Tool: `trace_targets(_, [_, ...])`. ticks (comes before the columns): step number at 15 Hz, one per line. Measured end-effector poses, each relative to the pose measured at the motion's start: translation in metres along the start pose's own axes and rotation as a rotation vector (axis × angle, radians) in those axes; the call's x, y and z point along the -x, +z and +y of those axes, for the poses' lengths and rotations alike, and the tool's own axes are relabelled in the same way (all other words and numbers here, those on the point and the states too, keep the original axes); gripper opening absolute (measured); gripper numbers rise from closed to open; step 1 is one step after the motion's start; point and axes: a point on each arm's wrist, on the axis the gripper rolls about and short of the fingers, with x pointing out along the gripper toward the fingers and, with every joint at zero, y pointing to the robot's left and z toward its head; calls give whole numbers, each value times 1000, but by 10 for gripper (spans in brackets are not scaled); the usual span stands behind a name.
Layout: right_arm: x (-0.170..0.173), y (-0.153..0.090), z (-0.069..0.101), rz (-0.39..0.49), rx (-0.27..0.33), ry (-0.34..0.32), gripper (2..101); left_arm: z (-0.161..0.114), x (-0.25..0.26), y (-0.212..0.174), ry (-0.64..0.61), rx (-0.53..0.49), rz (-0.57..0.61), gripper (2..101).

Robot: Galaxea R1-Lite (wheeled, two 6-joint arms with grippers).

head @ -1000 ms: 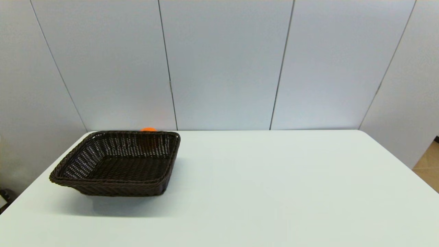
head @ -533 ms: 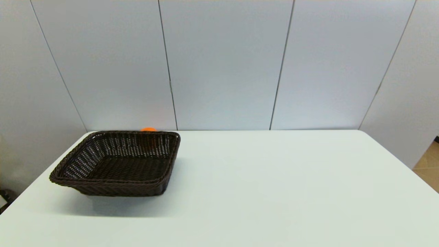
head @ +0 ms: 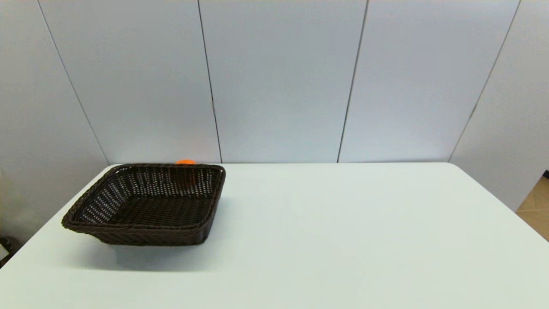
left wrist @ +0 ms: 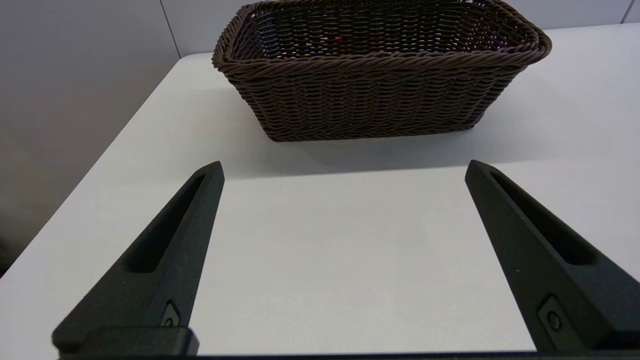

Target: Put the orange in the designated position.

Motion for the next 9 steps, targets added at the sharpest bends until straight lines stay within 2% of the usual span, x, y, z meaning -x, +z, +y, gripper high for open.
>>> trace_targets(9, [0,0,0,0,0,0,980,0,0,0,0,-1,1,978])
